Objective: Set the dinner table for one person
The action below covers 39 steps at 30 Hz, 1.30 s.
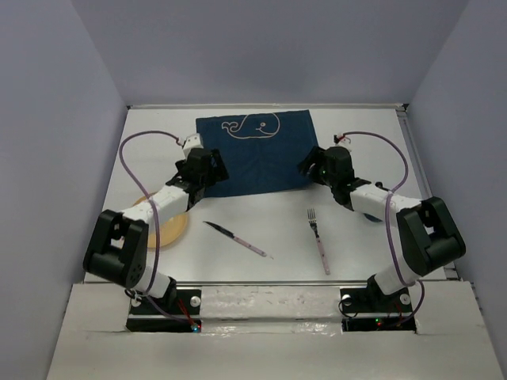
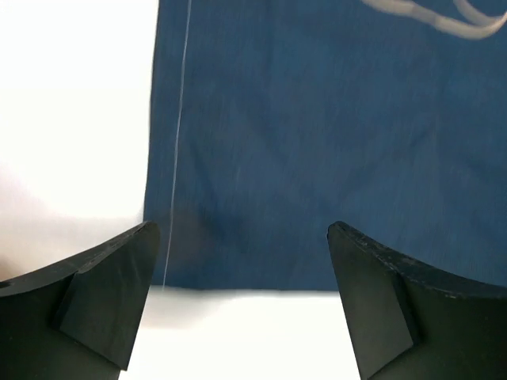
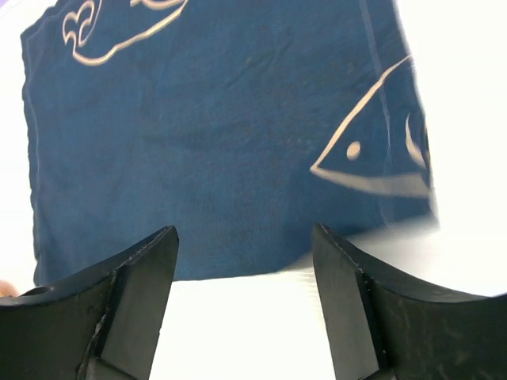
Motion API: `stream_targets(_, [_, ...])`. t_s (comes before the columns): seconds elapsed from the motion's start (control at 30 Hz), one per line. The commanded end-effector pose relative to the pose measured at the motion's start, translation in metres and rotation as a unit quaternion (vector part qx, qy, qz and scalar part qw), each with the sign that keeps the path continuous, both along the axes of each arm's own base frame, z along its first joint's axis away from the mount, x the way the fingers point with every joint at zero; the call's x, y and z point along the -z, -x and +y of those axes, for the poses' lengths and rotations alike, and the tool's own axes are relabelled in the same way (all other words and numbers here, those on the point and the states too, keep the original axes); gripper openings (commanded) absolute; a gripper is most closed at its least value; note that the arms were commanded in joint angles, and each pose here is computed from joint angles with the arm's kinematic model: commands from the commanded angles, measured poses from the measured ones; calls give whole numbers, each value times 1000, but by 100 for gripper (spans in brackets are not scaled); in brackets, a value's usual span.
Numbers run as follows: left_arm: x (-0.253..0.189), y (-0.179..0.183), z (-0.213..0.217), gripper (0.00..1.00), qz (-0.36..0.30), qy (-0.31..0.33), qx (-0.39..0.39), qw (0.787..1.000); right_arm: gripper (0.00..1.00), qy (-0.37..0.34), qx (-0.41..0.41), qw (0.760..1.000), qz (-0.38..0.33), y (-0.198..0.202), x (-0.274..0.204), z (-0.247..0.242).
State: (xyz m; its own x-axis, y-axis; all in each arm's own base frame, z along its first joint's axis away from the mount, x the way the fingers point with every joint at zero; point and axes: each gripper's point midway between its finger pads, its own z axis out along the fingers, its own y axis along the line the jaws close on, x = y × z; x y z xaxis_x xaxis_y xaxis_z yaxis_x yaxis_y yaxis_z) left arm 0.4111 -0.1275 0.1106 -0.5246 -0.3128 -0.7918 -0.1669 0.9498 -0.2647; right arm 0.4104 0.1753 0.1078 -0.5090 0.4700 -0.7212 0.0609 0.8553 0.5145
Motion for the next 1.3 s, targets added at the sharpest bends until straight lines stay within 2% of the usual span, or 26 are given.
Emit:
stream_targets(0.0, [-7,36,4,97,-39,50,-27,998,72,32,40,997,-49,-13,-39,-17])
stream_targets(0.1, [7,57,13,91,-28,49,-43,997,68,71,68,995,-27,-12,-24,-33])
stream_targets(0.23, [25,67,24,86,-7,14,-60,998,65,106,89,990,-2,0,-9,-50])
stream_targets(0.47, [29,58,27,84,-3,-73,-82,994,63,115,104,985,77,-8,30,-87])
stream_targets(0.63, [40,51,27,82,11,-100,-86,991,63,125,89,980,127,-10,56,-88])
stream_targets(0.7, [47,49,27,79,18,-106,-86,990,59,125,86,979,134,-11,62,-86])
stream_targets(0.77, [51,46,28,76,24,-124,-83,989,52,122,79,978,151,-10,74,-82])
stream_targets(0.8, [51,45,28,73,25,-129,-84,988,48,119,75,978,157,-9,79,-80])
stream_targets(0.9, [64,46,28,62,40,-147,-77,985,17,113,73,976,169,-6,87,-78])
stream_targets(1.0, [74,47,26,49,52,-150,-72,985,2,115,81,976,167,-3,86,-82])
stream_targets(1.03, [80,48,26,34,61,-154,-69,984,0,115,83,977,161,-3,80,-83])
stream_targets(1.13, [80,49,23,4,63,-146,-61,985,0,117,86,977,157,5,77,-87])
stream_targets(1.17, [82,53,24,0,66,-146,-59,985,0,117,86,977,157,8,76,-87])
stream_targets(1.27, [79,58,22,0,63,-131,-57,988,0,113,83,978,152,17,70,-88])
